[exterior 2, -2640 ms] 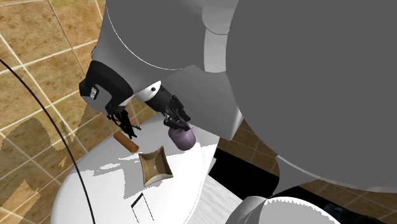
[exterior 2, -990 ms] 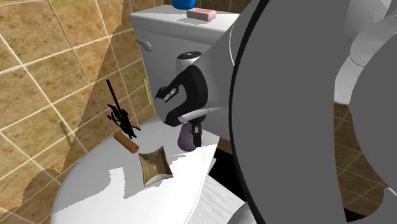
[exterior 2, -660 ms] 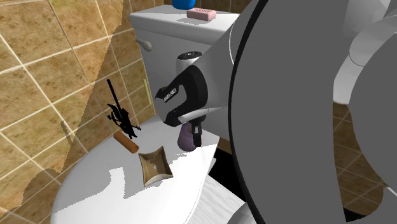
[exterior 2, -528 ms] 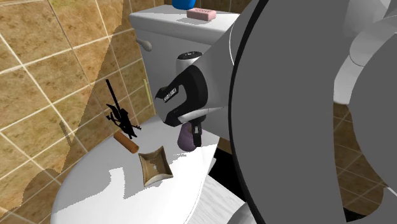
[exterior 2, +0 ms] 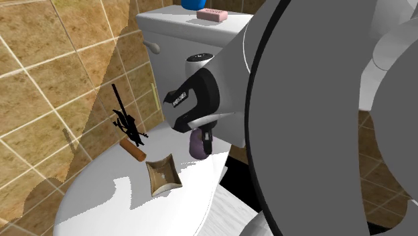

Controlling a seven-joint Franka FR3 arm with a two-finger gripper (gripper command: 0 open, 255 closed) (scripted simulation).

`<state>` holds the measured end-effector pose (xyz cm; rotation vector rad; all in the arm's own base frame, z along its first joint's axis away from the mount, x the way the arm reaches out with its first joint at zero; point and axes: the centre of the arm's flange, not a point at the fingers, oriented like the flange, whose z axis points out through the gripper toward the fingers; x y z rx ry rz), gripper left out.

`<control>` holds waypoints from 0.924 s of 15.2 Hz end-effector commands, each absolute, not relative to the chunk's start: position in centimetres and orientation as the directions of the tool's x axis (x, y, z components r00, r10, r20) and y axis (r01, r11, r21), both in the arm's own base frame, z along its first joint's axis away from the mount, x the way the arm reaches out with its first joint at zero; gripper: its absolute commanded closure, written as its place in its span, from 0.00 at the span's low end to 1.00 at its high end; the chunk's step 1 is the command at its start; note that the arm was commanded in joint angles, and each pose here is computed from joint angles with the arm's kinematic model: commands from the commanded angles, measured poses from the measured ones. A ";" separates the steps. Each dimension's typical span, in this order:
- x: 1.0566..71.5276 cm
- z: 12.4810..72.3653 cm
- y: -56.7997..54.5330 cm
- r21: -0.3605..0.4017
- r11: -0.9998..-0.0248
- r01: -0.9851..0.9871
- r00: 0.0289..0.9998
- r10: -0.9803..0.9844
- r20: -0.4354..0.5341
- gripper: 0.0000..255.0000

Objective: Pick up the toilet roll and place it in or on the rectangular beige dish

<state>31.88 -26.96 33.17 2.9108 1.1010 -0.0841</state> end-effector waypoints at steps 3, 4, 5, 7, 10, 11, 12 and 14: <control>31.9 35.0 -27.0 0.007 -0.750 0.662 0.748 0.660 -0.061 1.00; 31.9 35.5 -27.0 0.007 -0.750 0.662 0.748 0.660 -0.061 1.00; 31.9 36.1 -27.0 0.007 -0.750 0.662 0.748 0.660 -0.061 1.00; 31.9 37.1 -27.0 0.007 -0.750 0.662 0.748 0.660 -0.061 1.00; 31.9 38.7 -27.0 0.007 -0.750 0.662 0.748 0.660 -0.061 1.00; 31.9 39.2 -27.0 0.007 -0.750 0.662 0.748 0.660 -0.061 1.00; 31.9 39.8 -27.0 0.007 -0.750 0.662 0.748 0.660 -0.061 1.00; 31.9 40.8 -27.0 0.007 -0.750 0.662 0.748 0.660 -0.061 1.00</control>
